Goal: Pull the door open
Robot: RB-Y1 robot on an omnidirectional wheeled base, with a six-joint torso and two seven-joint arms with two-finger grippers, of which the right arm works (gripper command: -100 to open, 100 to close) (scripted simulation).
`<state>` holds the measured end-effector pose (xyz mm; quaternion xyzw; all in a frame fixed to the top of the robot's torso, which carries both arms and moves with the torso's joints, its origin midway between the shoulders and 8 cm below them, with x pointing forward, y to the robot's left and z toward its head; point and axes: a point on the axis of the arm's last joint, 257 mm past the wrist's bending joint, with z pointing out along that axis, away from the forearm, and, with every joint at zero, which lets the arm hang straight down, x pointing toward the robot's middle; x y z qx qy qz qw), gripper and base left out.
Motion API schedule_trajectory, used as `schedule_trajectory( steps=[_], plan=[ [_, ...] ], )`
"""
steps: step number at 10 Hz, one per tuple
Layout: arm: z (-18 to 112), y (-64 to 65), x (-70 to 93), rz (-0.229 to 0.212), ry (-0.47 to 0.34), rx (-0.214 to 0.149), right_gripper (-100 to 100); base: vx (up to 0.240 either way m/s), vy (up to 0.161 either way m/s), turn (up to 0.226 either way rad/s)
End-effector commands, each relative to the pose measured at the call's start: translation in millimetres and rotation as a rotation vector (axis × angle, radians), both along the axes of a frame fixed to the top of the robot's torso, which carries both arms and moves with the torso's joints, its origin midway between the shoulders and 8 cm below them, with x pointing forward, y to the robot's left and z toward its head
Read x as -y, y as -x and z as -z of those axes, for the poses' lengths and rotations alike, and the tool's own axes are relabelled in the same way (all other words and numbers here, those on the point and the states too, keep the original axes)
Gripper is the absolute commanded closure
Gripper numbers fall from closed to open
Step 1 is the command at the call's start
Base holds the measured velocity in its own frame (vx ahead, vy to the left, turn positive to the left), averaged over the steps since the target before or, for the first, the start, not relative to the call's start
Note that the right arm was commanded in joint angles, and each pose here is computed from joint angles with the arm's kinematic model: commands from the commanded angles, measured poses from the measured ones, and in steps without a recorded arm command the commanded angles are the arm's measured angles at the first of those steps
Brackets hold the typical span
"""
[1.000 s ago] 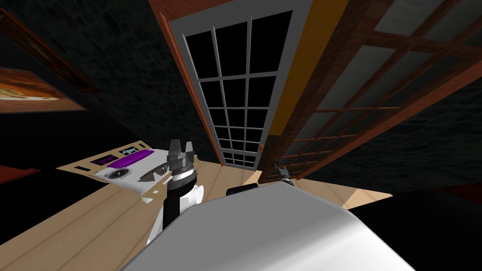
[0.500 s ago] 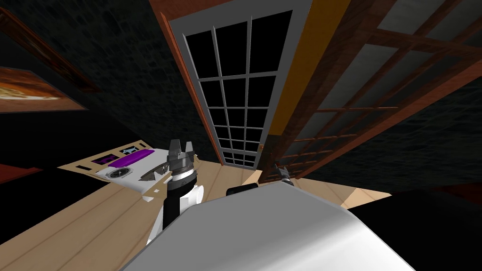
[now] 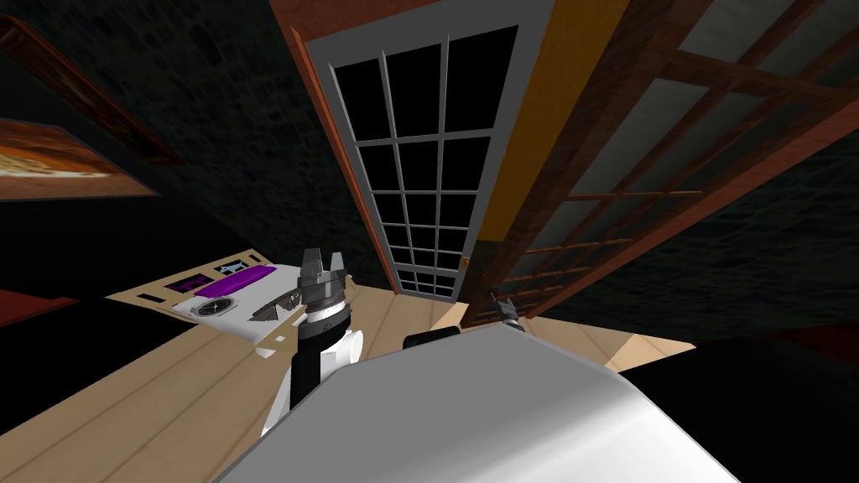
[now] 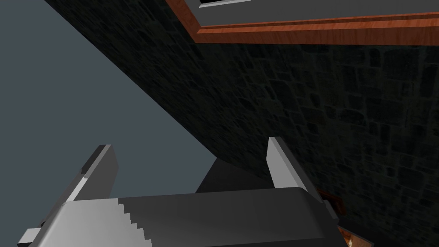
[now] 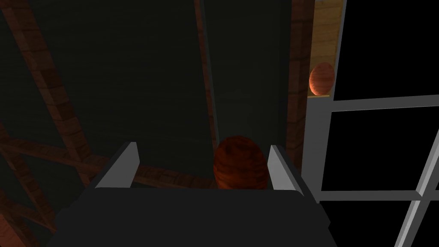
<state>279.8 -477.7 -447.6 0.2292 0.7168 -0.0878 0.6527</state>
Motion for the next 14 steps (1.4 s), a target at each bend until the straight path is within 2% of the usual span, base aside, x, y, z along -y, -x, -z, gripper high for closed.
schedule_trajectory(
  steps=[1, 5, 6, 11, 12, 14],
  plan=[
    [0.1, 14.1, 26.5, 0.044, 0.015, -0.027, 100, -0.006, 0.01, 0.012],
    [0.1, 14.1, 26.5, 0.044, 0.015, -0.027, 100, 0.001, -0.005, -0.005],
    [0.5, -6.7, -2.9, 0.002, -0.028, 0.018, 100, -0.041, 0.038, 0.083],
    [-2.3, -15.9, -7.0, 0.005, -0.138, 0.081, 100, -0.066, -0.014, 0.049],
    [-2.3, -15.9, -7.0, 0.005, -0.138, 0.081, 100, -0.05, -0.009, 0.016],
    [-3.4, -19.5, -8.6, 0.007, -0.183, 0.105, 100, -0.041, -0.006, 0.032]
  ],
)
